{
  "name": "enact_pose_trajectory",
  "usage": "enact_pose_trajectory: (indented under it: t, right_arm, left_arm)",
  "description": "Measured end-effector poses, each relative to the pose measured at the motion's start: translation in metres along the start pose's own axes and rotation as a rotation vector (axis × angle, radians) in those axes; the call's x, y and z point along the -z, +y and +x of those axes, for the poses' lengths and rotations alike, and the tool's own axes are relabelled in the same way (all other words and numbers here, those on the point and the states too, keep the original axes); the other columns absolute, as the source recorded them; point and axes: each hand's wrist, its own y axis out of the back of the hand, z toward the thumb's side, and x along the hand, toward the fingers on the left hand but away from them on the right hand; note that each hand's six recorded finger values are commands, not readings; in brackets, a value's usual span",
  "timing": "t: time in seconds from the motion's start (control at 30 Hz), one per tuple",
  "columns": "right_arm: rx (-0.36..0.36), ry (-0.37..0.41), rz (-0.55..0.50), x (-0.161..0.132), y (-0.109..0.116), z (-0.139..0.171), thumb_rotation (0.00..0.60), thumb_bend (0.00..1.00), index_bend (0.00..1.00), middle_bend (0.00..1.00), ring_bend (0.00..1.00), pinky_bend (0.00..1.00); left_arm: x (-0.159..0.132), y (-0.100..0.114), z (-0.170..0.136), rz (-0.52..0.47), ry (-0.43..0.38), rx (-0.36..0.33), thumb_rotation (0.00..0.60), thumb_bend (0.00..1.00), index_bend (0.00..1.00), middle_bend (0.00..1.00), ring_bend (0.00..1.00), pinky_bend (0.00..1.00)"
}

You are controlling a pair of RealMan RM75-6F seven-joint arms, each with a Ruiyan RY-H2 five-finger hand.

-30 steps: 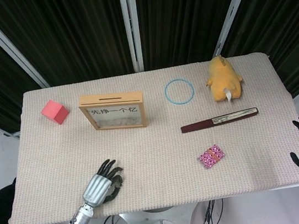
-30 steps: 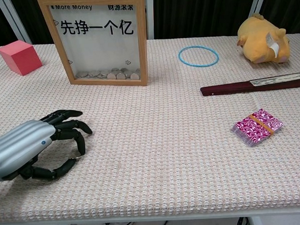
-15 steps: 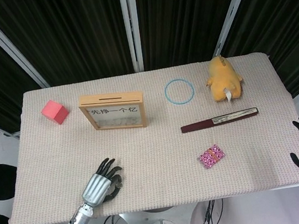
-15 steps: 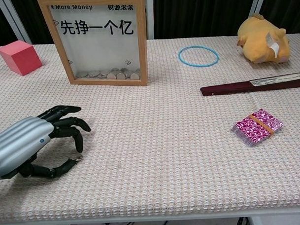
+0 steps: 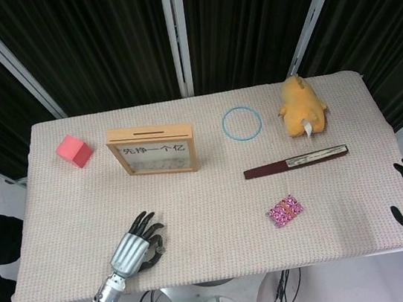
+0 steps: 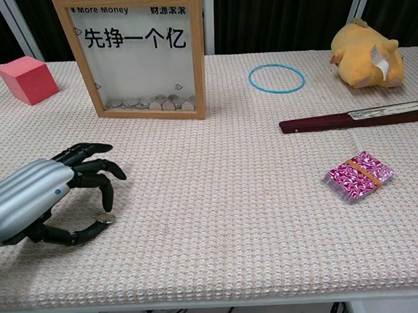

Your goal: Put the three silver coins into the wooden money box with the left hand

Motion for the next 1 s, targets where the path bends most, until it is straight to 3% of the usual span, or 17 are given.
enact_pose_trajectory:
  t: [1.0]
  right_arm:
    - [0.009,-0.001,-0.002,0.001,0.004,0.001,0.600,0.29,0.00,0.00,0.00,0.00]
  left_arm:
    - [-0.003,0.010,0.005,-0.054,0.013,-0.016,0.600,0.48,0.59,0.26,0.03,0.02]
